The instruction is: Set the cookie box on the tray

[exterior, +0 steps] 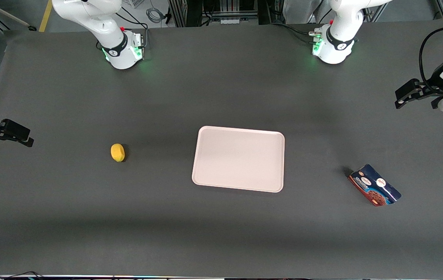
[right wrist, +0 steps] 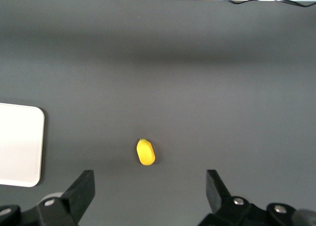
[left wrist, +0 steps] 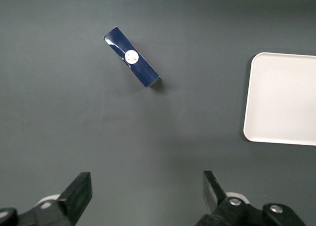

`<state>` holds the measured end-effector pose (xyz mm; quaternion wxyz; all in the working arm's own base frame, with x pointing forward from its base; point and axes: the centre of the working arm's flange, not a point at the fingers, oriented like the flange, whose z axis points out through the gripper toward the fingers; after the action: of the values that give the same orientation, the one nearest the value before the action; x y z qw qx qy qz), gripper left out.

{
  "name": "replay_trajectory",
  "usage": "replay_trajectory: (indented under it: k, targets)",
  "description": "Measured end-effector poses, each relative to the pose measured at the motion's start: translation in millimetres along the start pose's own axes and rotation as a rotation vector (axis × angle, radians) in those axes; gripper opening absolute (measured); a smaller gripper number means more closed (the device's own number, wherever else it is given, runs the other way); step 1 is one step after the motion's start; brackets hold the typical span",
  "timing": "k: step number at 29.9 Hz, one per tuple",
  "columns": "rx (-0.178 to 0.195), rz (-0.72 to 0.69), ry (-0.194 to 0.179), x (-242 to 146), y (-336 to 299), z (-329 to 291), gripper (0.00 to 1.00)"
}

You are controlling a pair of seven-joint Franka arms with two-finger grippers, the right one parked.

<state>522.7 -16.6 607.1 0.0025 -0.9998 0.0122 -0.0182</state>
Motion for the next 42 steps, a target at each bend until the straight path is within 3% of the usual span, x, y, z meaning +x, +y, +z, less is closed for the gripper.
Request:
replay_trajectory:
  k: [22,29,34,42]
  targets:
    - [-0.001,0.000,0.001,0.1,0.0,-0.1,1.00]
    - [-0.038,-0.012,0.005,0.5,-0.4,-0.5,1.00]
    - [-0.044,-0.020,0.019,2.0,-1.3,-1.8,1.00]
    - [-0.054,-0.194,0.046,7.2,-2.6,-2.1,0.99]
